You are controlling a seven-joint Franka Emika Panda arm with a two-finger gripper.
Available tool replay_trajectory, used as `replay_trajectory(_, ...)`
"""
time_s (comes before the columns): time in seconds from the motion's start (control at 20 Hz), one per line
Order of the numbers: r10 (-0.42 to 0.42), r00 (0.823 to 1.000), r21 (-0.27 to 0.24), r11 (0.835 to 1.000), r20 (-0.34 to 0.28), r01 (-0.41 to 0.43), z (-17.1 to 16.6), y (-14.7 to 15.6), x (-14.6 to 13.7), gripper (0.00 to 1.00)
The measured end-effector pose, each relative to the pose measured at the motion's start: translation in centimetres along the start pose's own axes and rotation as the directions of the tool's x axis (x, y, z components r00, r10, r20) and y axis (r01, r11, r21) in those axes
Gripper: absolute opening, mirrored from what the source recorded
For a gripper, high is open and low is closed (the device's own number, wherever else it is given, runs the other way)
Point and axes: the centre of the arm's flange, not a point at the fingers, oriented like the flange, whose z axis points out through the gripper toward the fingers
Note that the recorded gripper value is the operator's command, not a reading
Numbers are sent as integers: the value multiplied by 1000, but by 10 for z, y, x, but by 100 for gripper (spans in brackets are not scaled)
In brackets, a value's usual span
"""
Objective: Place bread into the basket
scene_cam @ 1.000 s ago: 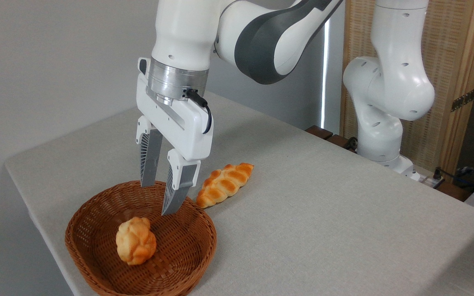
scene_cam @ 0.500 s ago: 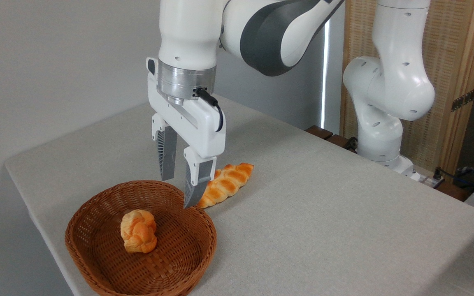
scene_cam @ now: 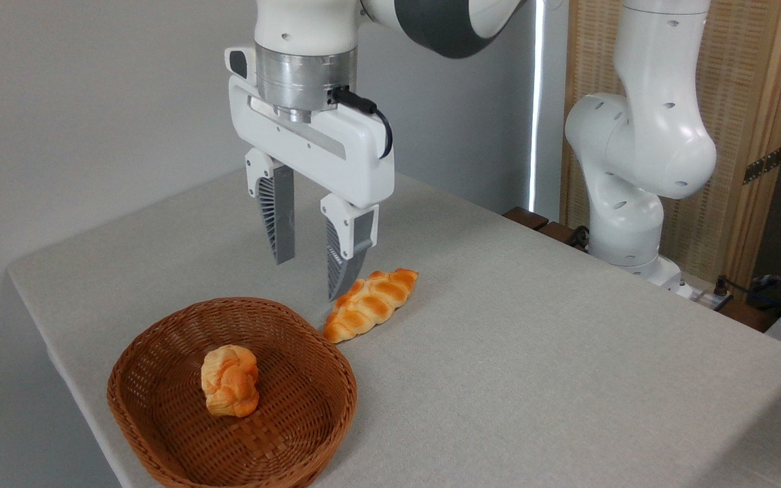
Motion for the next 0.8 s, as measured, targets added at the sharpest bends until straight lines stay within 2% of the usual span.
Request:
replay_trajectory(0.1, 5, 999, 11, 1000, 37, -5, 1, 0, -2, 100)
replay_trajectory(0.2, 7, 999, 15, 1000, 48, -8, 3, 0, -2, 100)
replay_trajectory(0.8, 12, 998, 12, 1000, 60, -13, 10, 0, 1, 100)
